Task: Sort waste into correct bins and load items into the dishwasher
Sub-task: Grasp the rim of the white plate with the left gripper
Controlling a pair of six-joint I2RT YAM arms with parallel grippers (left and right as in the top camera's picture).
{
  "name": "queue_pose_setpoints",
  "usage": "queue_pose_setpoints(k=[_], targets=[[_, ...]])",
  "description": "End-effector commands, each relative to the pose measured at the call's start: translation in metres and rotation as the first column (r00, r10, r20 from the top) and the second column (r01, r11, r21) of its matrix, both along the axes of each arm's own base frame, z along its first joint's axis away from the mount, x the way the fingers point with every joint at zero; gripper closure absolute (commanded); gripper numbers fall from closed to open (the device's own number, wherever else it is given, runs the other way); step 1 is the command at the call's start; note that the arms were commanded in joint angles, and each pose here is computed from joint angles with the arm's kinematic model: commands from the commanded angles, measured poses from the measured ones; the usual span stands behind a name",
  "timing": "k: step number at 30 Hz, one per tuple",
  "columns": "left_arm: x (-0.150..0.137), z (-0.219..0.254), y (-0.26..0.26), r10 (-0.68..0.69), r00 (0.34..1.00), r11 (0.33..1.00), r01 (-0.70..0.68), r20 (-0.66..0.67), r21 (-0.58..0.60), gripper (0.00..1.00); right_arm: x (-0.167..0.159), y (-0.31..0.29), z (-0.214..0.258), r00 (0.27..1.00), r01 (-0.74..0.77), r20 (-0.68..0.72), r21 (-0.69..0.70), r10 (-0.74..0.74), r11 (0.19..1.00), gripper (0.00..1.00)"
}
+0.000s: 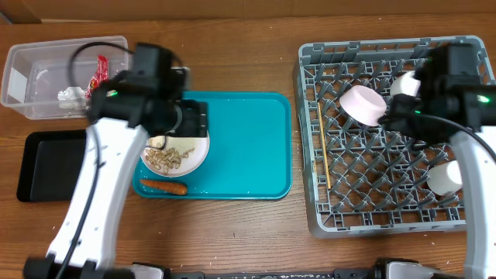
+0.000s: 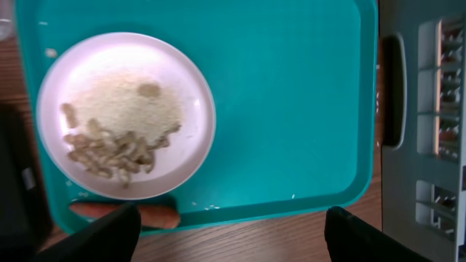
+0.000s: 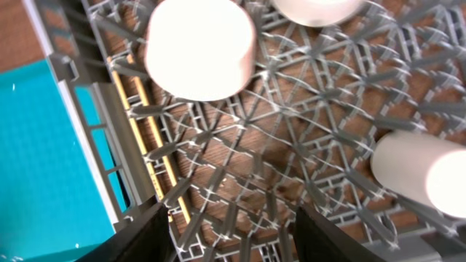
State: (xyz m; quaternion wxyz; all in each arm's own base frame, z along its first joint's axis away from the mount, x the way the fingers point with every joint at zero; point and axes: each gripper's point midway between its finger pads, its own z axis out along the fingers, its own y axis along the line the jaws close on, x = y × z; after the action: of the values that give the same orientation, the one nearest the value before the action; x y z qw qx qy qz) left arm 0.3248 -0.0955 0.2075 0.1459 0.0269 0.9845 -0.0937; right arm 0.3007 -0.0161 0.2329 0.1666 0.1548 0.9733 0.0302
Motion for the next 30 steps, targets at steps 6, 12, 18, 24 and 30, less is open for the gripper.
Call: queue_pose_setpoints(k=[6, 12, 18, 24, 30], targets=[[0.006, -0.083, -0.021, -0.056, 0.973, 0.987, 0.088, -0.226, 0.133, 0.22, 0.004, -0.005, -0.002, 0.999, 0.033, -0.002, 0.060, -0.033, 0.998, 0.42], [0.002, -0.144, -0.027, -0.055, 0.921, 0.977, 0.130, -0.385, 0.171, 0.22, 0.004, -0.005, -0.002, 0.999, 0.033, -0.002, 0.060, -0.033, 0.998, 0.43], [0.001, -0.184, -0.027, -0.043, 0.886, 0.971, 0.145, -0.461, 0.189, 0.23, 0.004, -0.005, -0.002, 0.999, 0.033, -0.001, 0.060, -0.033, 0.998, 0.42], [0.009, -0.203, -0.029, -0.043, 0.889, 0.971, 0.145, -0.457, 0.189, 0.30, 0.004, -0.005, -0.001, 0.999, 0.033, 0.000, 0.060, -0.033, 0.998, 0.43], [0.009, -0.214, -0.022, -0.023, 0.883, 0.962, 0.147, -0.469, 0.230, 0.59, 0.004, -0.005, -0.001, 0.999, 0.032, 0.001, 0.060, -0.033, 0.998, 0.43]])
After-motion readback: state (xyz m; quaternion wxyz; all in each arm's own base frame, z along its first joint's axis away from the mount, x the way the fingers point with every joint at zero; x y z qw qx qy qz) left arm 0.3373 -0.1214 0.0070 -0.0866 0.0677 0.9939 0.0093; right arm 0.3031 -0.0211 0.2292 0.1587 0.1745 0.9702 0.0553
